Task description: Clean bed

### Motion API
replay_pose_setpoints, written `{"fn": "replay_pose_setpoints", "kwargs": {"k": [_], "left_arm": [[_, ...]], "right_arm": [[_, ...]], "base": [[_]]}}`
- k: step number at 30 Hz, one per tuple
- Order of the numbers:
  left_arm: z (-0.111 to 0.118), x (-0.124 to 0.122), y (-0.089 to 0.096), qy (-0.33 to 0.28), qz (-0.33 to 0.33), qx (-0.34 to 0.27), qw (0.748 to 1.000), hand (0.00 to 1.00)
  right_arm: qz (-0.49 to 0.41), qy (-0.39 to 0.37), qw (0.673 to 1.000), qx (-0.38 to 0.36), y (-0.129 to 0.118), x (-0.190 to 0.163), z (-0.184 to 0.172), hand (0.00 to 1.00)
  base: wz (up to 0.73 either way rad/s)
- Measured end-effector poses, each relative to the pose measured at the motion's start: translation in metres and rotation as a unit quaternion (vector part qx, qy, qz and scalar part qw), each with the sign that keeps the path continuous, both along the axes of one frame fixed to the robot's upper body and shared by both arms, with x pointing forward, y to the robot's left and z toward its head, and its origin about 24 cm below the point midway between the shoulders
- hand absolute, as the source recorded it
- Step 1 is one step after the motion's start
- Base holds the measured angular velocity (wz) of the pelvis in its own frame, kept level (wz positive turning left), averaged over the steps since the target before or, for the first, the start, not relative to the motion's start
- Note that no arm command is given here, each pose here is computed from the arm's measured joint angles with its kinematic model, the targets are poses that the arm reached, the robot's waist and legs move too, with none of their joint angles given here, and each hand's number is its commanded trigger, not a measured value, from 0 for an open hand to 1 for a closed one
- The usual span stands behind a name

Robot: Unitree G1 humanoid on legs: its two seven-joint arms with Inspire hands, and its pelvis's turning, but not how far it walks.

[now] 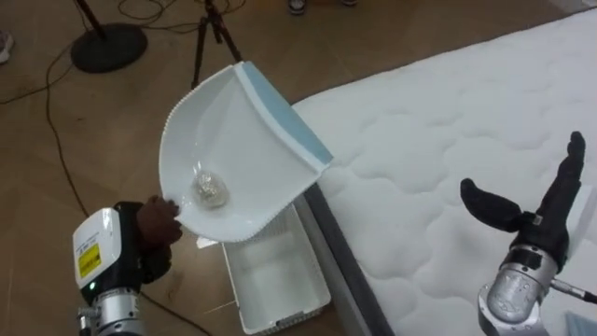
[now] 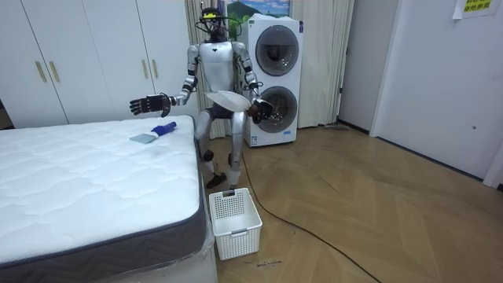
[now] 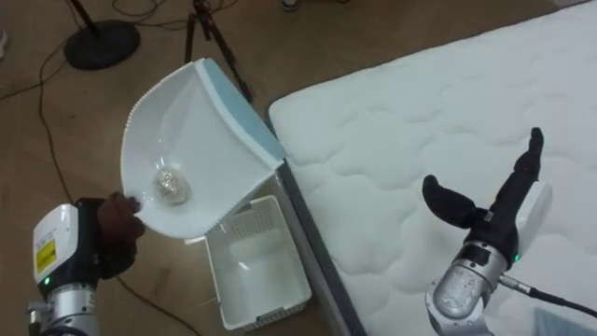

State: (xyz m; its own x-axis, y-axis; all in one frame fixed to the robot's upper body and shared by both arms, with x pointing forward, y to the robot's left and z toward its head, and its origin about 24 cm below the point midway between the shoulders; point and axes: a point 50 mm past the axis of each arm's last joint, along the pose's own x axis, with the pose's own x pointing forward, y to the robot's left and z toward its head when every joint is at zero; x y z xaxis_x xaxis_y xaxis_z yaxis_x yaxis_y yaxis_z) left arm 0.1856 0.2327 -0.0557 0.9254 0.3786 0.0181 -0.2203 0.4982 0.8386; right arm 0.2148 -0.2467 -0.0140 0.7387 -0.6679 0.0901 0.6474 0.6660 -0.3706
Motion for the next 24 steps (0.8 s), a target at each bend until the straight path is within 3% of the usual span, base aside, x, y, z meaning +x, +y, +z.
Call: {"fn": "replay_pose_setpoints", "kwargs": {"k": [5, 14, 20, 24], "left_arm": [[0.001, 0.001, 0.002, -0.004, 0.005, 0.003, 1.000, 1.00], [-0.003, 0.031, -0.008, 0.017, -0.043, 0.016, 0.999, 1.00], [-0.011, 0.029, -0.002, 0.041, -0.034, 0.024, 0.998, 1.00], [-0.012, 0.036, 0.011, 0.060, -0.018, 0.046, 0.997, 1.00]], "right_arm": [[-0.005, 0.016, 1.000, -0.021, -0.001, -0.003, -0.005, 0.00], [-0.040, -0.014, 0.998, -0.043, 0.000, 0.006, 0.002, 0.00], [-0.037, -0.012, 0.998, -0.051, 0.000, 0.017, 0.004, 0.00], [0.019, 0.026, 0.998, -0.046, 0.010, 0.023, -0.007, 0.00]], "base": [[0.22], [0.72], [0.51], [0.12]]}}
